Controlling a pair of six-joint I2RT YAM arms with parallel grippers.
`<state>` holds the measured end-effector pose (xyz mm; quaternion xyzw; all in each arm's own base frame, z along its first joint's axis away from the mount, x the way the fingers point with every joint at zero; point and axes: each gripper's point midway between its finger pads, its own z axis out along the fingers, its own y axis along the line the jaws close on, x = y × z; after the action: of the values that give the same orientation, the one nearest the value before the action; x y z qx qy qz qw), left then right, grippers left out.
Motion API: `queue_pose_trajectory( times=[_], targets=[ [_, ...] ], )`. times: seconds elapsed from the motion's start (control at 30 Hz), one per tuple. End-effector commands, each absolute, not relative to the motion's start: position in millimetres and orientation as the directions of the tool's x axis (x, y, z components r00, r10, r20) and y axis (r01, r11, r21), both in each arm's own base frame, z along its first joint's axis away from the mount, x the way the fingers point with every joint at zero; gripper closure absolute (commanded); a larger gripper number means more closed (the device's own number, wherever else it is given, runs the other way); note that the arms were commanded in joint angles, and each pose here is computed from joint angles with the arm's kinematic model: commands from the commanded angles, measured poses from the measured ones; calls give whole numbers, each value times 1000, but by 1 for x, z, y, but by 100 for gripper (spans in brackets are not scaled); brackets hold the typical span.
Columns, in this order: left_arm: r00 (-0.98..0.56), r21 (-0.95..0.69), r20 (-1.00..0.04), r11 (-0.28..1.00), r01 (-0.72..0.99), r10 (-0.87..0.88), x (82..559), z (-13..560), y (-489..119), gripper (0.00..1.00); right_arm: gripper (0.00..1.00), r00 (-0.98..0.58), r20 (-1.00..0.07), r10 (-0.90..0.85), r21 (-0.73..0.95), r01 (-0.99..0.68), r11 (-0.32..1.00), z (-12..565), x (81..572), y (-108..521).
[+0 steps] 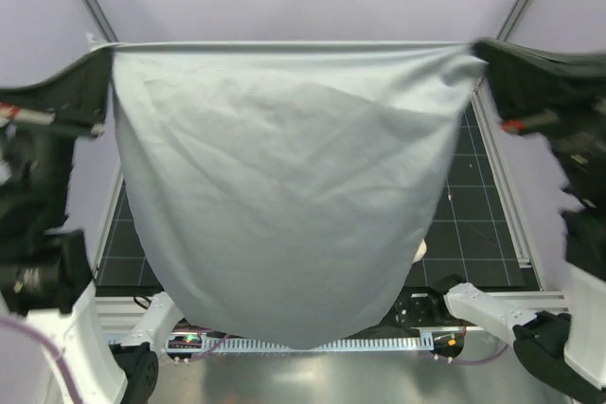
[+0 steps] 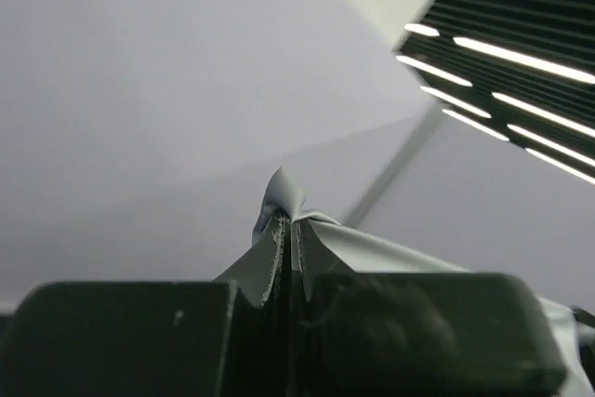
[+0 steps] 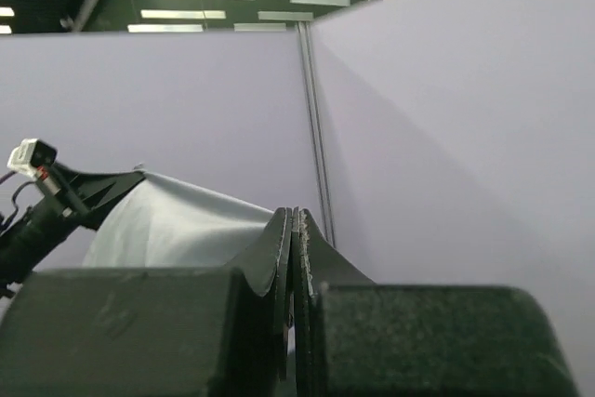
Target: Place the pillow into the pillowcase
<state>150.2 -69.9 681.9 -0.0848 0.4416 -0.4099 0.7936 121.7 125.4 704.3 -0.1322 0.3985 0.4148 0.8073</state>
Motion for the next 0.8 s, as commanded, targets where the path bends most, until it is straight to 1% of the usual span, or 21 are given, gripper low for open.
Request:
queue_pose_trajectory(
  times=[0.0,0.03,0.07,0.13,0.17,0.23,0.27,0.3,0.33,0.37,0.4,0.43,0.47,0.53,0.6,0.63,0.67,0.7,0.73,0.77],
  targets=[
    [227,-731,-662,682,11,-714,266,550,4,100,96,103,-850,517,268,-760,592,638,223,179],
    [204,-735,-670,677,-44,-714,276,525,8,100,96,62,-856,513,284,-774,567,626,237,192],
    [166,-731,-682,674,-111,-712,290,488,12,100,96,-56,-872,486,352,-762,543,588,272,214],
    [142,-721,-692,665,-197,-708,301,451,21,100,96,-157,-878,451,390,-780,488,553,295,241],
    [100,-710,-695,659,-249,-712,311,418,23,100,96,-234,-874,427,437,-763,477,524,321,260],
    [67,-706,-685,639,-305,-726,323,386,30,100,96,-296,-871,392,462,-767,446,496,338,287],
    [27,-698,-672,621,-357,-740,329,352,33,100,96,-319,-870,377,470,-768,435,485,344,298],
    [12,-702,-657,606,-374,-754,332,339,35,100,96,-376,-861,343,500,-749,434,456,364,317],
    [19,-708,-636,574,-412,-771,334,322,47,100,96,-388,-862,327,497,-772,395,457,359,336],
    [12,-747,-589,538,-392,-808,338,316,44,100,96,-402,-861,312,501,-774,387,451,363,347],
    [4,-750,-563,509,-422,-826,337,293,49,100,96,-414,-862,293,502,-779,377,444,366,361],
    [39,-762,-546,476,-438,-837,337,288,61,99,96,-430,-862,270,505,-778,373,438,376,377],
    [83,-775,-540,457,-436,-837,337,290,68,100,96,-441,-863,247,505,-785,360,435,374,394],
    [133,-763,-552,434,-479,-823,333,282,84,100,96,-460,-863,207,505,-784,361,429,387,415],
    [186,-731,-595,431,-530,-782,327,280,101,99,96,-469,-863,185,504,-791,346,429,388,425],
    [201,-723,-606,428,-542,-770,325,280,106,100,93,-477,-861,178,508,-787,349,427,392,428],
    [206,-715,-620,437,-546,-757,325,281,108,100,81,-472,-864,176,502,-783,366,426,395,426],
    [209,-698,-641,448,-559,-738,324,280,113,95,65,-466,-867,173,496,-779,385,425,397,423],
    [205,-689,-650,452,-567,-732,324,279,114,86,27,-468,-872,142,481,-769,422,410,399,420],
    [200,-678,-657,454,-578,-727,323,278,115,76,20,-440,-883,164,461,-743,486,417,401,406]
  ],
)
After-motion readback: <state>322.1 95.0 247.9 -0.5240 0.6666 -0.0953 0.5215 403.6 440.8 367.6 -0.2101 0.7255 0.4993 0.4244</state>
